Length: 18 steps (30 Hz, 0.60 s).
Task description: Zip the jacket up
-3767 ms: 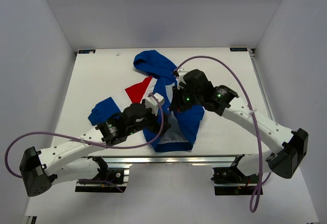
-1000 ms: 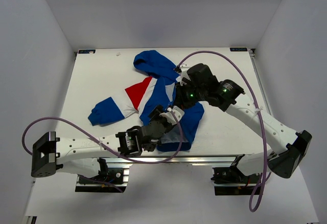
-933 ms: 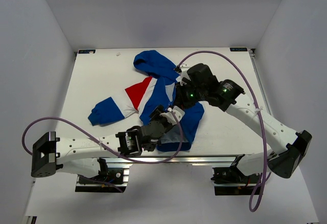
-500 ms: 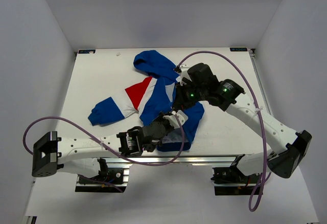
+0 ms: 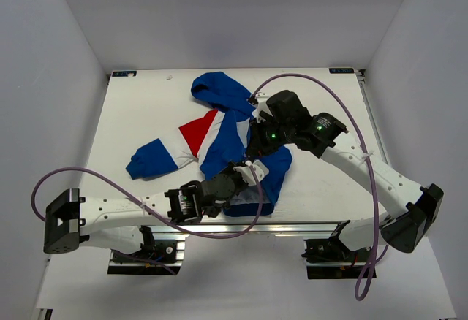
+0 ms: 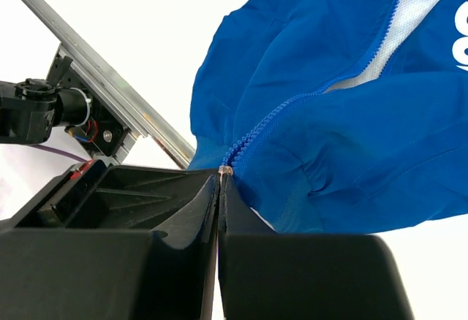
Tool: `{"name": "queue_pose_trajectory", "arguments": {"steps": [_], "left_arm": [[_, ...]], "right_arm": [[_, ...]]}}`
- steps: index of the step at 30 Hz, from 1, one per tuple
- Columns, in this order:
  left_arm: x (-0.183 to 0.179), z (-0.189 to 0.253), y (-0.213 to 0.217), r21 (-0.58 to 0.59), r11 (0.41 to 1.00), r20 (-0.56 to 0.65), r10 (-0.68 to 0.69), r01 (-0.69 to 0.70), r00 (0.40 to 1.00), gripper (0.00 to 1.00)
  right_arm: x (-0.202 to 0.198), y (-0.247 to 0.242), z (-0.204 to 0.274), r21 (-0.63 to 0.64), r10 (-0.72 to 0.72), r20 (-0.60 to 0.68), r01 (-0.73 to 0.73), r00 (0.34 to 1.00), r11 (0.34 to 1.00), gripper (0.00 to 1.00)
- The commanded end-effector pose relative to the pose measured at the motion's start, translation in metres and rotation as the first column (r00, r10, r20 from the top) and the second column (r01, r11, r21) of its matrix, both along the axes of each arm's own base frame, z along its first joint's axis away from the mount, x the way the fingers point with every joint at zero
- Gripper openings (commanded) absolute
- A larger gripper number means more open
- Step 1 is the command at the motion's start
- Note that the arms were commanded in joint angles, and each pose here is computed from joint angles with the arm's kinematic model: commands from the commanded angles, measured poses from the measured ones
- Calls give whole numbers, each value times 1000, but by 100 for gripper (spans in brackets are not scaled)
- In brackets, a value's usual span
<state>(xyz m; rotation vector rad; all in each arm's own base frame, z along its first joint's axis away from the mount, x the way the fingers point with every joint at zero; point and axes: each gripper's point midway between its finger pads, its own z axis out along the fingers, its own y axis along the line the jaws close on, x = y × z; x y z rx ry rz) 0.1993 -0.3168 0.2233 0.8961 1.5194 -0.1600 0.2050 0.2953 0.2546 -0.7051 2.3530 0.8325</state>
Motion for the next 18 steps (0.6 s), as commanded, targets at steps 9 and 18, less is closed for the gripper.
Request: {"name": "queue_pose_trajectory", "arguments": {"steps": [9, 18], "left_arm": [[11, 14, 15, -42, 991, 29, 127, -126, 991, 82], [19, 6, 16, 3, 988, 93, 155, -156, 983, 74]], "right_arm": [[2, 4, 17, 60, 23, 46, -25, 999, 998, 0], [-2, 4, 21, 73, 36, 49, -39, 998, 997, 0]]}}
